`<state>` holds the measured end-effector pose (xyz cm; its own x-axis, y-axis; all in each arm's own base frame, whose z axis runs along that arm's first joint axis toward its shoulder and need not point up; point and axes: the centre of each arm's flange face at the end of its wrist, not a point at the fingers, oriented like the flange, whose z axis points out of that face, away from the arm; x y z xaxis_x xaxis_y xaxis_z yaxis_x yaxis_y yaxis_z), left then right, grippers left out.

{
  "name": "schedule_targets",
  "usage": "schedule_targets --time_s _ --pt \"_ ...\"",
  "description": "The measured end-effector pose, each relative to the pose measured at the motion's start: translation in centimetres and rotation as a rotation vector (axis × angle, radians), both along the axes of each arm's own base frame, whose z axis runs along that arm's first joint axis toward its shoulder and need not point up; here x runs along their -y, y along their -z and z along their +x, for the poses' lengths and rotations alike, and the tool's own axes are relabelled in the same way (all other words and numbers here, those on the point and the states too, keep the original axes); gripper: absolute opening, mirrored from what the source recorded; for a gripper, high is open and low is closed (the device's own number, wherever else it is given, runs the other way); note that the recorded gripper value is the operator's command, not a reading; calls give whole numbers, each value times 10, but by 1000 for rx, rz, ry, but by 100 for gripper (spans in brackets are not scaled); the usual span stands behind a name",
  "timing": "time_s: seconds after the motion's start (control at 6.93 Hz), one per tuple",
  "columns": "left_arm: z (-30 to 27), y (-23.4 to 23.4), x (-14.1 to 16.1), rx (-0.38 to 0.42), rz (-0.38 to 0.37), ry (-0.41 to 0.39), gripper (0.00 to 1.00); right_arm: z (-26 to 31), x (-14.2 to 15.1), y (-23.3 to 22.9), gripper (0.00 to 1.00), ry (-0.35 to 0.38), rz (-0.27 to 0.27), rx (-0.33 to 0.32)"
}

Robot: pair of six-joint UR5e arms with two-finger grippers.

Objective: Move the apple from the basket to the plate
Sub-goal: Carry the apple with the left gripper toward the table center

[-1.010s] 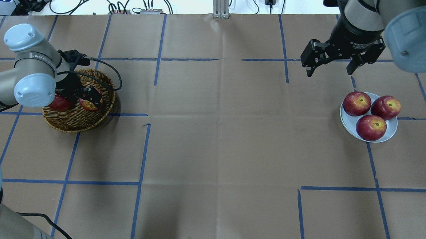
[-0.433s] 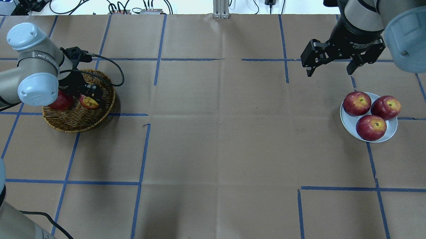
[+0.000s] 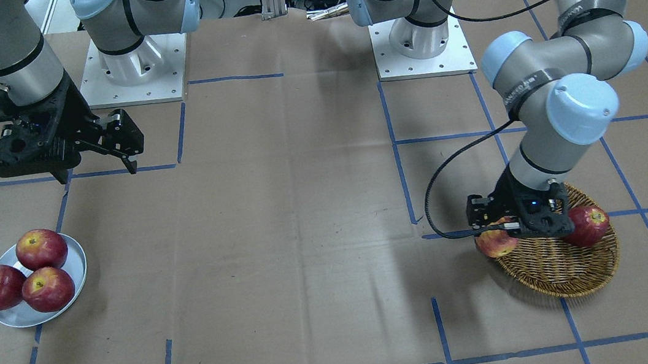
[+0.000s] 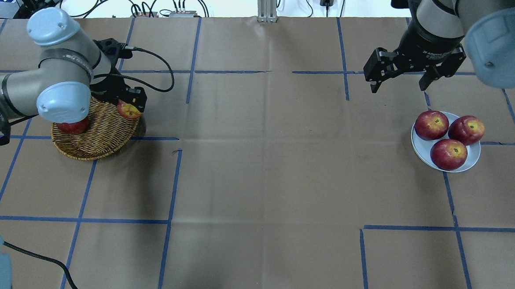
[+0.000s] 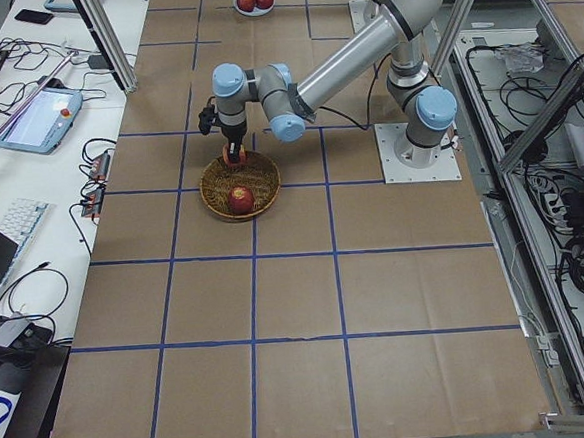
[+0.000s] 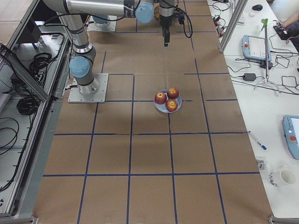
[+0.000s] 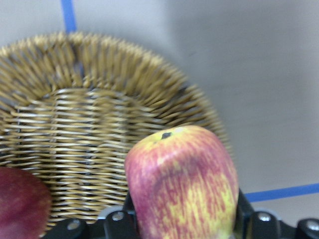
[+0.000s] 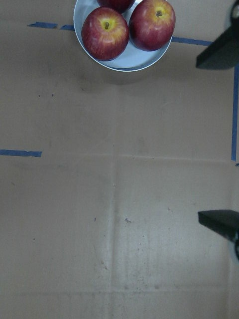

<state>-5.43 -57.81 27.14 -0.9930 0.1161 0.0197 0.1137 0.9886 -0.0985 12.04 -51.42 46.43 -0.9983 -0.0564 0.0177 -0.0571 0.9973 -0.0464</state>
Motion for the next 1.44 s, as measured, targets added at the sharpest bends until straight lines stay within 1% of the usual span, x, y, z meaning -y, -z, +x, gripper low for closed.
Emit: schedule_targets --time_s 0.14,0.29,0.43,0.58,0.87,1.15,1.3,1.44 --pt "-61 -6 -11 -9 4 -7 56 0 0 0 100 0 0 0" --pt "-120 -2 -26 -18 17 -24 56 0 0 0 100 0 0 0" --pt "-175 9 -40 -24 33 -33 58 0 0 0 100 0 0 0" --pt "-224 21 -48 -25 43 -36 58 0 0 1 100 0 1 0" --pt "-291 46 -43 3 43 -13 58 0 0 1 100 0 1 -1" --pt "-314 72 -39 18 52 -1 61 0 0 1 100 -1 3 -1" --pt "-318 77 -38 18 53 -1 96 0 0 1 100 -1 3 0" --pt "-319 80 -38 18 52 -1 99 0 0 1 100 -1 2 0"
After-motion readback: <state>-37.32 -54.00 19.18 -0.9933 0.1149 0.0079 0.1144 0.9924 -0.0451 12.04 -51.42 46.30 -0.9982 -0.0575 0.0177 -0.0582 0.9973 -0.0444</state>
